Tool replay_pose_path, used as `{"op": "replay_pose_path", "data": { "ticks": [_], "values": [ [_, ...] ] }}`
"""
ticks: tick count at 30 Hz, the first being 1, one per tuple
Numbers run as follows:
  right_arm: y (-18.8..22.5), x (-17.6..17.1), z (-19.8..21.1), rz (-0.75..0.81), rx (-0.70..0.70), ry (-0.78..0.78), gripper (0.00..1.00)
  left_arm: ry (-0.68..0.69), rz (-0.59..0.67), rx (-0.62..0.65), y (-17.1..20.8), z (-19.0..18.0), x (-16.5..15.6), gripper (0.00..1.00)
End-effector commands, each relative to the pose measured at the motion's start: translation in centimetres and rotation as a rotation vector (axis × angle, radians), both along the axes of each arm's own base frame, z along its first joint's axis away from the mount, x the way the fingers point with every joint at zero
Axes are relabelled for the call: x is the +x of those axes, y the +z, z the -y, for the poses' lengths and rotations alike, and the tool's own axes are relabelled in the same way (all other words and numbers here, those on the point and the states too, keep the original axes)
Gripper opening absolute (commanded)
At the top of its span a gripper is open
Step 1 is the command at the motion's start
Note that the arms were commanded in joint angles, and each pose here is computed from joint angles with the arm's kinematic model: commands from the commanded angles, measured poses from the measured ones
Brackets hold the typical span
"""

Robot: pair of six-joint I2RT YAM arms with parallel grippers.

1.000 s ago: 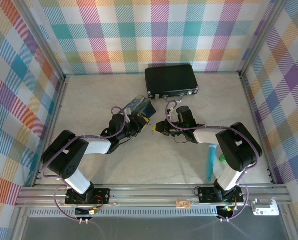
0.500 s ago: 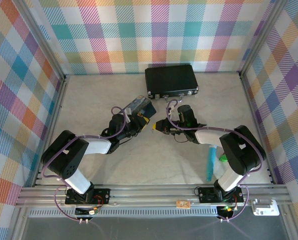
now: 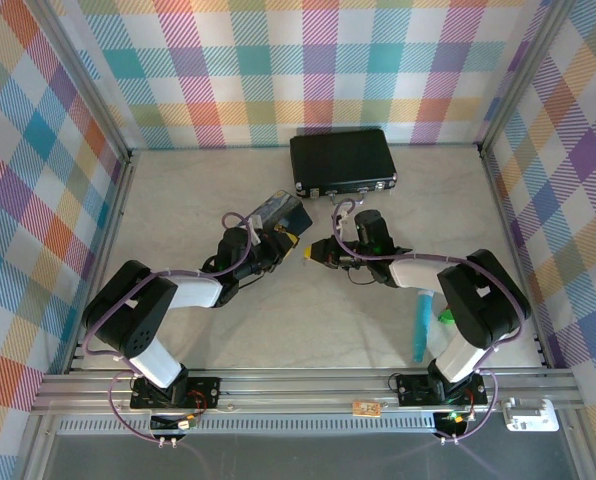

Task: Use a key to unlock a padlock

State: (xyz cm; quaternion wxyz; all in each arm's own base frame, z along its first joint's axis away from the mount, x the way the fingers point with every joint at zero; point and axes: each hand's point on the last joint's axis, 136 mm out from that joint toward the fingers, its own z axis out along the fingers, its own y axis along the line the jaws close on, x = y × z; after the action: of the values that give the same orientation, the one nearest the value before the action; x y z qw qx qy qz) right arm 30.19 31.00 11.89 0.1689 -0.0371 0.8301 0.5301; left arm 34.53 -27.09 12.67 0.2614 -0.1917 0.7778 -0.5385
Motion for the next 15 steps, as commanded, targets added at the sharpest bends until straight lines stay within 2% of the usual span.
{"op": "replay_pose_path", "data": {
  "ticks": [1, 9, 15],
  "values": [
    [1.0, -0.7, -1.0, 0.027, 0.043, 0.06, 0.0, -0.039, 0.066, -0.05, 2.4, 1.4, 0.4, 0.0],
    [1.3, -1.2, -1.0, 0.029, 0.02, 0.098, 0.0, -0.04, 0.07, -0.068, 2.5, 1.9, 0.8, 0.0],
    [1.5, -0.3, 0.1, 0.051, -0.017, 0.052, 0.0, -0.054, 0.05, -0.068, 1.8, 2.1, 0.1, 0.0]
  ]
}}
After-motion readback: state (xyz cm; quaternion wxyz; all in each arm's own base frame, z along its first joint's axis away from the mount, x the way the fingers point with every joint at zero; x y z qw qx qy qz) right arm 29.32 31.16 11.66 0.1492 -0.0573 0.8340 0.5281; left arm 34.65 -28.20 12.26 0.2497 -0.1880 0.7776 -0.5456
